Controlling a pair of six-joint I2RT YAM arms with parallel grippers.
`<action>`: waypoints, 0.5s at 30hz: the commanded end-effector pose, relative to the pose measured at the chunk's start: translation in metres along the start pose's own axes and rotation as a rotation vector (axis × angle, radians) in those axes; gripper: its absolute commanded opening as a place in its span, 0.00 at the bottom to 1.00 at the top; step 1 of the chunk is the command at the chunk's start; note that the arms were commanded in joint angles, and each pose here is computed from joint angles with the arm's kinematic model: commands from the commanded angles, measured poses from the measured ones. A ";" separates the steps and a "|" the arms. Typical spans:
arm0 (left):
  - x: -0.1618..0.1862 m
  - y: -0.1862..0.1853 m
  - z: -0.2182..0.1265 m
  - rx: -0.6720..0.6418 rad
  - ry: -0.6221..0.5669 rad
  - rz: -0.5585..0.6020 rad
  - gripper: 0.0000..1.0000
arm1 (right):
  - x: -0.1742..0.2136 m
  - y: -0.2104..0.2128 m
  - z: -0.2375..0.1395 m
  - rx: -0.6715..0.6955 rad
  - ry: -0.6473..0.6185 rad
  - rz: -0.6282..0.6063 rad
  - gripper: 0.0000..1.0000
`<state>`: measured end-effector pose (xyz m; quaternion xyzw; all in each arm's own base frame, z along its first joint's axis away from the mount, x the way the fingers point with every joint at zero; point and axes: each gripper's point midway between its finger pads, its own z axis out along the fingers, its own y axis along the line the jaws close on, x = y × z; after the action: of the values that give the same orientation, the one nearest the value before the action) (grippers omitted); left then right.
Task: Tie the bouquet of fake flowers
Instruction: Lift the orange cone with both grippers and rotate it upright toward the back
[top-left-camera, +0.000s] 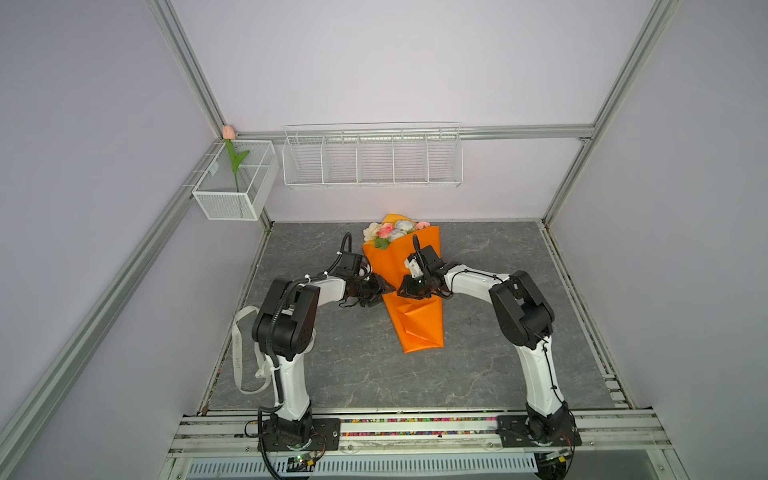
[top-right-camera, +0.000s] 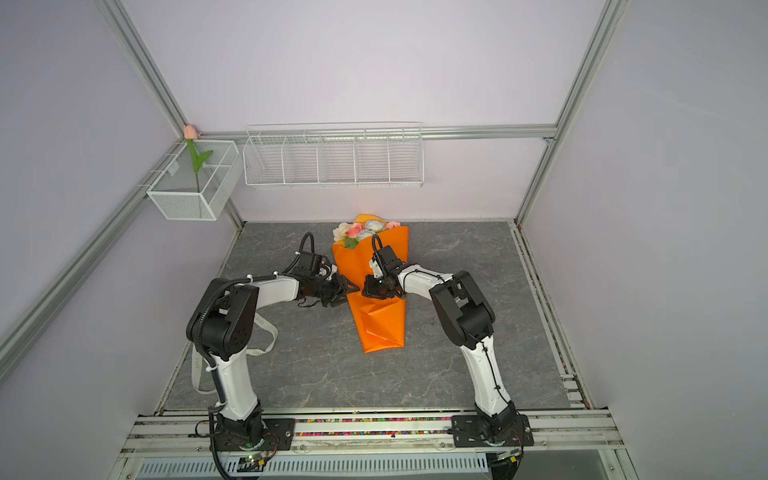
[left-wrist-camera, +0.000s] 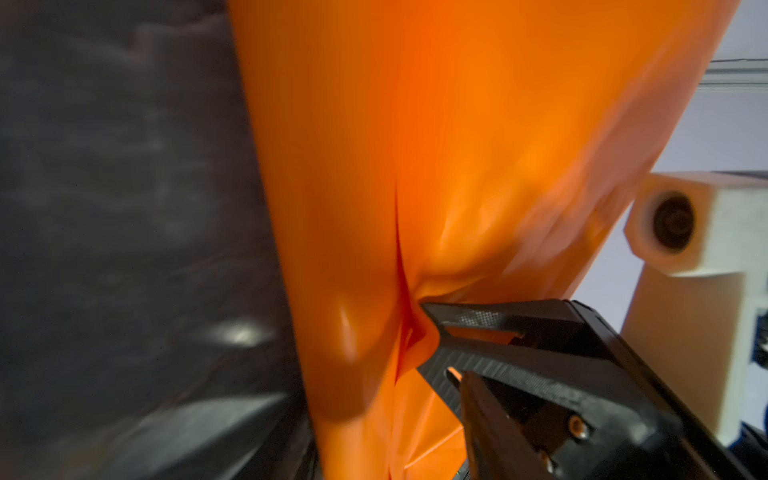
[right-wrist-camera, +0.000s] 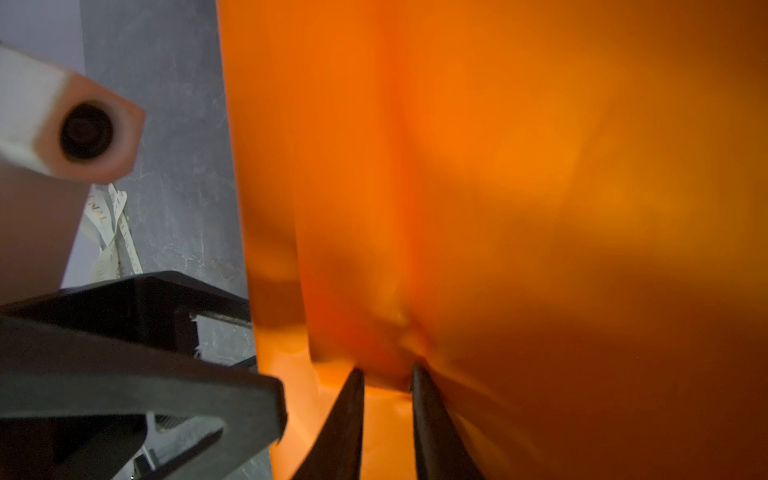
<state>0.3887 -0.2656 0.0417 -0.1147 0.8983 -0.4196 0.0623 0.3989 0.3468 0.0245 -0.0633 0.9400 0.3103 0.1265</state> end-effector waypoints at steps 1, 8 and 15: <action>-0.002 -0.011 0.018 0.006 0.011 0.013 0.48 | 0.043 -0.063 0.006 0.163 0.106 0.109 0.23; 0.001 -0.030 0.046 0.020 0.049 0.052 0.39 | 0.063 -0.100 -0.010 0.179 0.083 0.212 0.21; 0.008 -0.065 0.080 0.047 0.074 0.073 0.39 | 0.063 -0.137 -0.039 0.227 0.043 0.279 0.21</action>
<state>0.4039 -0.3492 0.0408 -0.0621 0.8947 -0.4396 0.0489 0.3974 0.2689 0.0219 0.0140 0.9351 0.3184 0.1549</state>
